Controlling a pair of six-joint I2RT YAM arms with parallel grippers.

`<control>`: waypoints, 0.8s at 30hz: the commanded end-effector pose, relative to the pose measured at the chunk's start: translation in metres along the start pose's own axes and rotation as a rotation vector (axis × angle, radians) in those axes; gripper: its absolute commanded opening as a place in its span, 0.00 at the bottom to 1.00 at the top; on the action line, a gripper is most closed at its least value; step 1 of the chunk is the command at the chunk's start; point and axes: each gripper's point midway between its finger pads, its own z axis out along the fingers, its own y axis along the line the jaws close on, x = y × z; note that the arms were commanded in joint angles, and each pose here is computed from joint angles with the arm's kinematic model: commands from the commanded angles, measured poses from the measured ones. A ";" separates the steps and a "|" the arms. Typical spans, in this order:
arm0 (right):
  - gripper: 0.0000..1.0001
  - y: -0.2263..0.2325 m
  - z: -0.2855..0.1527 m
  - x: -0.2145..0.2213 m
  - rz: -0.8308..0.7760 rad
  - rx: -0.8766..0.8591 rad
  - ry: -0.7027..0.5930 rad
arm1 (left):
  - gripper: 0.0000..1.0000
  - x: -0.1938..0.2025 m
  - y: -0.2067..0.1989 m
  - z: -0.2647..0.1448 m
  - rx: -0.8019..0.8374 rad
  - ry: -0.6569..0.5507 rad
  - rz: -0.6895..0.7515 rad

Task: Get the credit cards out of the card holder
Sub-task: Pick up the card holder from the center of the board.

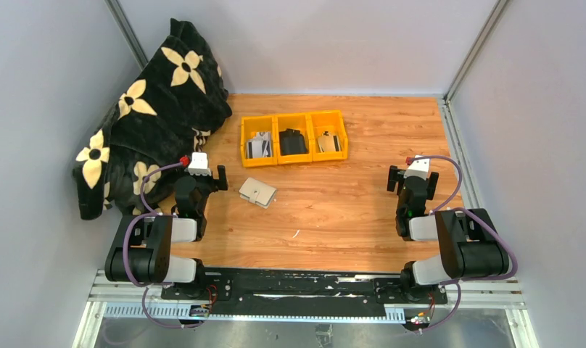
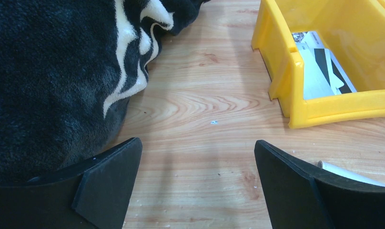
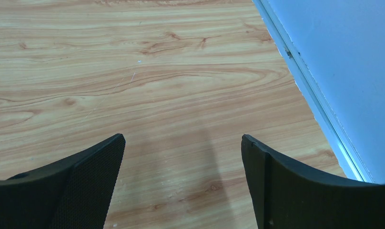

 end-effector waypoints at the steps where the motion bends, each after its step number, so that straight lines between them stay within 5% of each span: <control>1: 0.95 0.004 0.000 -0.004 -0.002 -0.011 -0.021 | 1.00 -0.008 0.000 0.004 0.000 -0.024 0.013; 15: 0.95 0.004 -0.004 -0.013 -0.007 -0.021 -0.050 | 1.00 -0.021 -0.006 0.002 0.049 -0.050 0.018; 24: 0.96 -0.010 -0.023 -0.075 0.039 0.036 0.022 | 1.00 -0.059 0.003 -0.004 0.136 0.142 0.116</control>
